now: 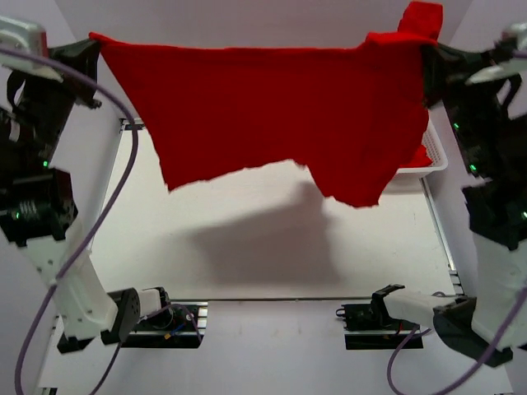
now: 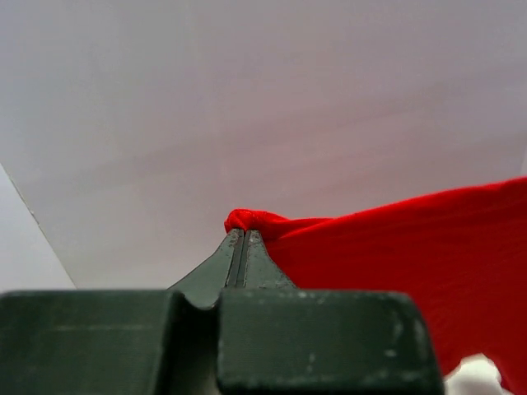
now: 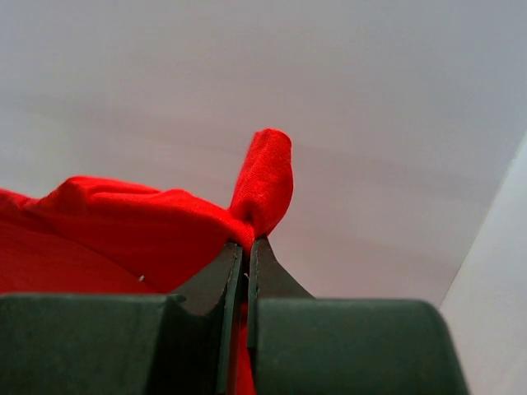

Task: Fold and stack the t-shirts
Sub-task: Flatten out the tshirt

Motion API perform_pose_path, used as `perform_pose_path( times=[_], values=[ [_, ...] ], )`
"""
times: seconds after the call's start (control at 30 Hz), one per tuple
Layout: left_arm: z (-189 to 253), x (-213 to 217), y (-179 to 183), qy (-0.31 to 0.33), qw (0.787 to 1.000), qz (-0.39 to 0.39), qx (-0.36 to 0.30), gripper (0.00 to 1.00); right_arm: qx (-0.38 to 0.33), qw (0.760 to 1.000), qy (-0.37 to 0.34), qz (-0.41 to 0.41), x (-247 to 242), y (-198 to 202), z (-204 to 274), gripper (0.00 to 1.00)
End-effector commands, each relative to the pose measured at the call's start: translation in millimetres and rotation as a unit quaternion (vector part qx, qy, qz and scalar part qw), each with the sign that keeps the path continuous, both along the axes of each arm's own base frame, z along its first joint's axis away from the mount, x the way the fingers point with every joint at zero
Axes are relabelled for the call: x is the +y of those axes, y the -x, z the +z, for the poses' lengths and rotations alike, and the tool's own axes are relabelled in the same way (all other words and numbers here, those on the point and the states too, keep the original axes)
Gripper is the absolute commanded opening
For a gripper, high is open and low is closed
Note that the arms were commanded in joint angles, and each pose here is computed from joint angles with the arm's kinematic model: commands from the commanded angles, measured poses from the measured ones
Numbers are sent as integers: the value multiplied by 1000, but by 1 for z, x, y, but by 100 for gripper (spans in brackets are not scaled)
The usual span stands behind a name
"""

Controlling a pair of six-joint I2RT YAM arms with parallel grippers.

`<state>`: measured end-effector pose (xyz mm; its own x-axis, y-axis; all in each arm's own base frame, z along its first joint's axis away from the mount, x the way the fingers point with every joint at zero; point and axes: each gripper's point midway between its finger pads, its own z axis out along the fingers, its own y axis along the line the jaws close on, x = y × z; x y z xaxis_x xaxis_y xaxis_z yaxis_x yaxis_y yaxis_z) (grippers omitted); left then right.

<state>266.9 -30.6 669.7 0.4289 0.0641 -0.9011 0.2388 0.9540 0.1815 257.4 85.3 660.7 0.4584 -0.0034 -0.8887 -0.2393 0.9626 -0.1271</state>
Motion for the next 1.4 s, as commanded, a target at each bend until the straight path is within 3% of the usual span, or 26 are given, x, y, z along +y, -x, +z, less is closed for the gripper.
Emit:
perform_pose_path(
  times=[0.0, 0.13, 0.2, 0.33, 0.4, 0.43, 0.47, 0.5, 0.6, 0.63, 0.7, 0.8, 0.87, 0.9, 1.0, 1.1, 1.13, 1.23, 1.27, 1.33, 1.37],
  values=[
    [17, -1, 62, 33, 999, 23, -27, 0, -49, 998, -8, 41, -11, 64, 20, 0],
    [36, 5, 98, 67, 994, 50, -64, 0, -82, 993, -12, 89, -13, 113, 36, 0],
    [42, 3, 103, 88, 993, 40, -73, 0, -80, 993, -12, 91, -14, 118, 37, 0],
    [16, 10, 56, 129, 991, 35, -8, 0, -40, 997, -23, 55, -19, 90, 23, 0],
    [-26, 19, 15, 147, 986, 46, 63, 0, 7, 998, -32, 51, -13, 68, -3, 0],
    [-35, 18, 16, 154, 984, 45, 72, 0, 36, 998, -41, 32, -17, 54, -21, 0],
    [-71, 21, -8, 162, 978, 46, 121, 0, 84, 995, -47, 36, -5, 29, -54, 0],
    [-87, 21, -14, 169, 974, 47, 141, 0, 83, 994, -62, 35, -11, 37, -60, 0],
    [-144, 27, -30, 178, 961, 61, 202, 0, 179, 981, -62, 49, 13, -1, -138, 0],
    [-177, 37, -41, 187, 950, 85, 235, 0, 234, 970, -60, 40, 19, -18, -184, 0],
    [-208, 42, -51, 191, 941, 98, 263, 0, 242, 967, -63, 36, 21, -26, -204, 0],
    [-302, 46, -78, 198, 910, 106, 349, 0, 318, 947, -44, 9, 24, -48, -285, 0],
    [-332, 45, -92, 198, 905, 95, 364, 0, 335, 942, -36, 17, 33, -61, -309, 0],
    [-369, 44, -96, 200, 891, 95, 396, 0, 335, 941, -36, 21, 38, -69, -318, 0],
    [-424, 45, -115, 200, 877, 99, 426, 0, 384, 923, -24, 18, 49, -93, -394, 0],
    [-469, 54, -138, 197, 858, 118, 459, 0, 405, 914, -14, 10, 56, -116, -427, 0],
    [-480, 58, -144, 189, 853, 125, 471, 0, 410, 912, 11, 7, 63, -133, -450, 0],
    [-516, 70, -169, 184, 831, 150, 503, 0, 394, 919, 2, 21, 76, -159, -452, 0],
    [-512, 73, -181, 180, 836, 149, 496, 0, 415, 910, 12, 12, 79, -171, -480, 0],
    [-534, 76, -198, 184, 827, 151, 510, 0, 410, 912, 9, 18, 88, -194, -481, 0],
    [-527, 76, -213, 191, 835, 143, 495, 0, 412, 911, 9, 27, 98, -207, -486, 0]
  ],
)
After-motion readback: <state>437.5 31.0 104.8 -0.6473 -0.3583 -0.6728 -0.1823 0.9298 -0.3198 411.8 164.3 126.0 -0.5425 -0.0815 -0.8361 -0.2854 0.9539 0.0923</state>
